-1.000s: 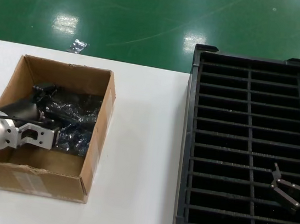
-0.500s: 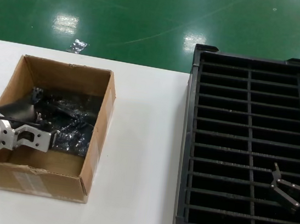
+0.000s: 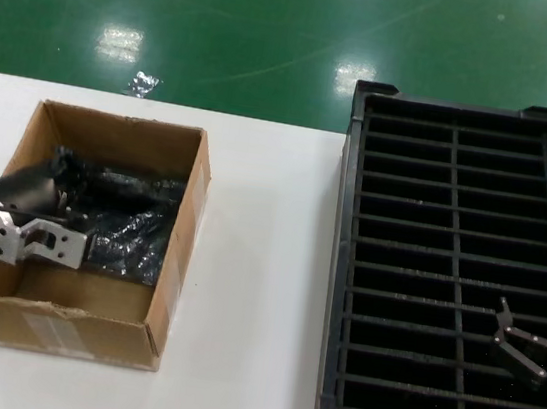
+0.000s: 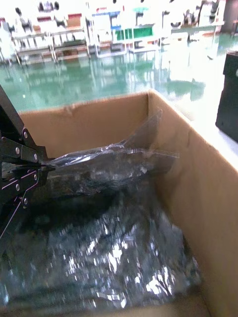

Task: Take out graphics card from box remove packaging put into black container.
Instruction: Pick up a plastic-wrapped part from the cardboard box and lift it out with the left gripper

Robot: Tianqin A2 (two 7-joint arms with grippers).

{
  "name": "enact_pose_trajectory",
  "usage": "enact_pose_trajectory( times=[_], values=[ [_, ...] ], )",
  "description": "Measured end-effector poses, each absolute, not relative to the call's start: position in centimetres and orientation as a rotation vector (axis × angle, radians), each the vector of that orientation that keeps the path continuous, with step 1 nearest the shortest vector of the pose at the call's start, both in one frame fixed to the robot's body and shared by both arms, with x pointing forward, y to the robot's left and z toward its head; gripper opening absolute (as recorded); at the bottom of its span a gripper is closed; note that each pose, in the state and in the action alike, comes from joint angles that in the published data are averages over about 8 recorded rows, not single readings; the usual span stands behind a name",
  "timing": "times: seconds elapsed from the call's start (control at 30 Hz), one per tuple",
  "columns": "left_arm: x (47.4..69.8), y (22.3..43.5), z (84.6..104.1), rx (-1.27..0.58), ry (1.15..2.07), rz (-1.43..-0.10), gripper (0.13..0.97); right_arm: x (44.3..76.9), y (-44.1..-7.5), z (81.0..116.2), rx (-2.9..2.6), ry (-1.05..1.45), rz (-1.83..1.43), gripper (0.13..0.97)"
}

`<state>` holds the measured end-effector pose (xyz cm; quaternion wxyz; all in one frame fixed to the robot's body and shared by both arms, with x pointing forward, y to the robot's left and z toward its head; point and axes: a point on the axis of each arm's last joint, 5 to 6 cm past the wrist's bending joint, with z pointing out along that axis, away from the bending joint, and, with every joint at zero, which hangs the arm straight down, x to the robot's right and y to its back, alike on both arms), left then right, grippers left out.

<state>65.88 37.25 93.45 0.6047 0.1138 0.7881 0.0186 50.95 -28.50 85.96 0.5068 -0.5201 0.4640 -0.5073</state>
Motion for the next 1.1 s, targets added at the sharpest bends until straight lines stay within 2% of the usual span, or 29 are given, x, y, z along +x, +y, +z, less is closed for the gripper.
enact_pose_trajectory(
  times=[0.3,0.77,0.93,1.1],
  values=[
    [63.4,37.1,96.4,0.276,1.702,0.048,0.14,50.9,-28.5,86.0,-1.254,1.119,-1.223,0.966],
    [54.6,35.6,102.1,0.319,1.552,0.021,0.139,50.9,-28.5,86.0,-1.254,1.119,-1.223,0.966],
    [52.2,34.2,103.0,0.343,1.521,-0.021,0.139,50.9,-28.5,86.0,-1.254,1.119,-1.223,0.966],
    [51.1,32.3,102.5,0.377,1.531,-0.078,0.139,50.9,-28.5,86.0,-1.254,1.119,-1.223,0.966]
  ],
)
